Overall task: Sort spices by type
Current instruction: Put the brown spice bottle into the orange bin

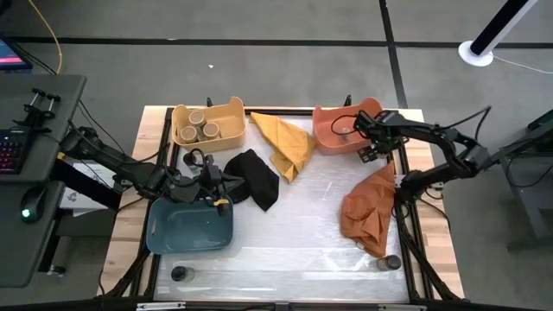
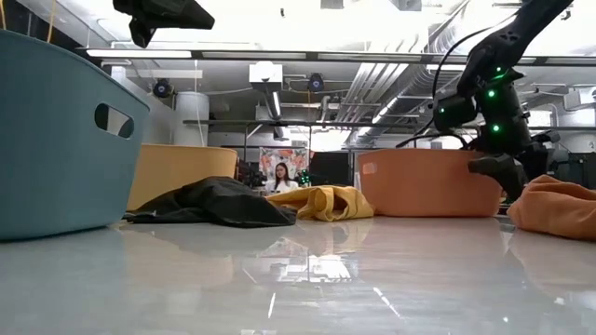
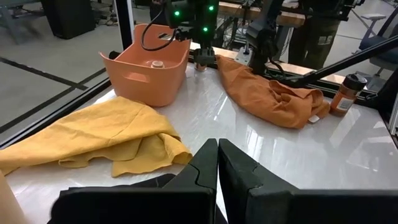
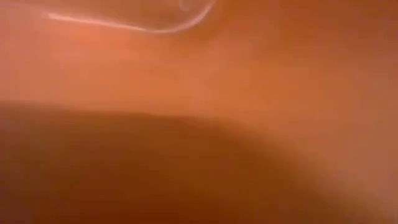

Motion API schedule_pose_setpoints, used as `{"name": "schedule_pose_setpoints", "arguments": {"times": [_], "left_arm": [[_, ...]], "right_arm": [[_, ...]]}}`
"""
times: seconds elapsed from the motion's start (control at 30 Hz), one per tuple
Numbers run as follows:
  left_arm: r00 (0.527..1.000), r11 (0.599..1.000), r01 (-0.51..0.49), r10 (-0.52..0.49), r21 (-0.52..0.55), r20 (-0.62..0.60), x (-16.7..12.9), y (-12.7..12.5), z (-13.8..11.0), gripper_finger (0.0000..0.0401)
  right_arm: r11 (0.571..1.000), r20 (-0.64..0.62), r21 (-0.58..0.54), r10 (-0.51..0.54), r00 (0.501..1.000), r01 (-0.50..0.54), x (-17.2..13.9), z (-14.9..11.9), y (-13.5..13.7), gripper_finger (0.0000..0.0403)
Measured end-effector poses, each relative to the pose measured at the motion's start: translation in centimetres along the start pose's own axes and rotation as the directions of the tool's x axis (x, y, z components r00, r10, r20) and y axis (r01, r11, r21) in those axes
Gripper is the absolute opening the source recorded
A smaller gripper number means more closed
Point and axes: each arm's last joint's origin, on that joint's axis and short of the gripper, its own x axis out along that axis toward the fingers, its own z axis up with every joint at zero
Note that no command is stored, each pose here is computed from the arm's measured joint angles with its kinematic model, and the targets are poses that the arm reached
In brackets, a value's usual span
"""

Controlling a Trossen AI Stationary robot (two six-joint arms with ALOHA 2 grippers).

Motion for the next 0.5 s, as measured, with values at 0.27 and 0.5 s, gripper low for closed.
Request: {"name": "schedule_pose_setpoints", "arguments": {"times": [0.27, 0.5], "left_arm": [[1.000, 1.000, 0.000, 0.000, 0.001, 0.000, 0.00, 0.00, 0.00, 0.0000], [1.000, 1.000, 0.000, 0.000, 0.001, 0.000, 0.00, 0.00, 0.00, 0.0000]], "right_arm": [[0.999, -0.005, -0.024, 0.025, 1.000, -0.026, 0.10, 0.11, 0.18, 0.0238], [0.999, 0.003, -0.028, 0.018, 1.000, -0.018, 0.08, 0.16, 0.18, 0.0176]]}}
